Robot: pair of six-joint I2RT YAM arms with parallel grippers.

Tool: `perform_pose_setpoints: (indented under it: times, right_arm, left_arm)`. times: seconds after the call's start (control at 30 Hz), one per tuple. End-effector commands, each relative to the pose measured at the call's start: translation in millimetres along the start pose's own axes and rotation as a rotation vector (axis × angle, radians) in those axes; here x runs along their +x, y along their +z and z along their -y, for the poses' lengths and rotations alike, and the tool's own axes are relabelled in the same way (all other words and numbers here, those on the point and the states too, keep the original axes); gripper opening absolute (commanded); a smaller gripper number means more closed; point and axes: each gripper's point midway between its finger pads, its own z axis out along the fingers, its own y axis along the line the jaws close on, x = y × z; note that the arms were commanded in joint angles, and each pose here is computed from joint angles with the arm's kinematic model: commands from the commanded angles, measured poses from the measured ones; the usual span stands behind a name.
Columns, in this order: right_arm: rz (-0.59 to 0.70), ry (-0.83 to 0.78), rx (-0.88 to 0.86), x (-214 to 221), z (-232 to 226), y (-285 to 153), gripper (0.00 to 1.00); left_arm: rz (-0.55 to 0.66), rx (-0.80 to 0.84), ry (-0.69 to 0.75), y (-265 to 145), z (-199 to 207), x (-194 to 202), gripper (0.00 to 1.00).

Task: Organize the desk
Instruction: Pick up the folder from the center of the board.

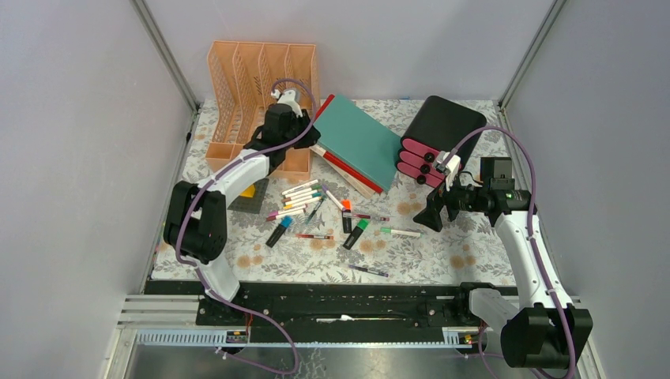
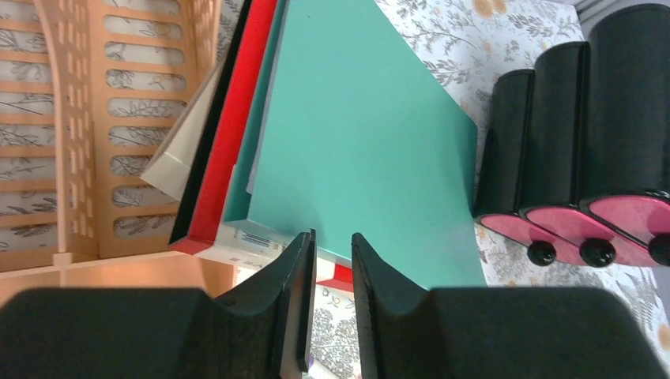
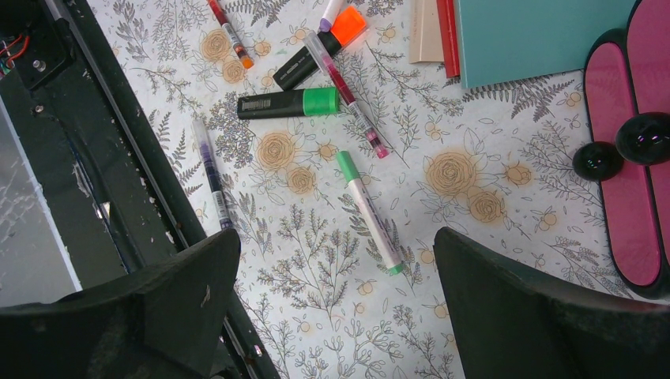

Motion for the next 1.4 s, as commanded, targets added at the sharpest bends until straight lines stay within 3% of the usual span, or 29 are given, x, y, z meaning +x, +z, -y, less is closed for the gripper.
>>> perform_pose_setpoints:
  times: [0.0,0.13,0.23,0.33,0.63,0.77,0.9,1.17,1.23,1.37]
  right_arm:
    - [0.007,-0.038,0.007,-9,0,-3,1.00]
    - [0.006,-0.038,0.008,-9,1,-3,1.00]
    - [0.008,-0.036,0.003,-9,0,-2,1.00]
    - [0.009,-0.036,0.004,-9,0,-2,1.00]
    - [0.008,-0.034,0.010,-8,1,-2,1.00]
    - [0.006,-0.033,0.009,-7,2,-1,1.00]
    - [0.003,-0.030,0.012,-6,3,-1,1.00]
    - [0.004,-0.031,0.009,-6,2,-1,1.00]
    - [0.004,-0.032,0.010,-7,2,-1,1.00]
    - [0.004,-0.033,0.011,-7,2,-1,1.00]
  left_arm:
    - [0.058,0.104,-0.014,-25,30,-23,0.27]
    - [0.089,0.111,-0.022,-37,32,-23,0.27]
    - [0.149,0.054,0.007,-41,23,-40,0.43]
    - [0.184,0.043,0.025,-38,20,-62,0.49]
    - [0.076,-0.004,0.031,8,-6,-57,0.60]
    - [0.028,0.017,0.032,22,-6,-52,0.59]
    - [0.003,0.048,0.025,28,-1,-48,0.46]
    - [-0.049,0.055,0.013,34,-3,-35,0.45]
    - [-0.054,0.074,0.009,33,1,-34,0.34]
    - [-0.058,0.109,-0.001,29,10,-36,0.24]
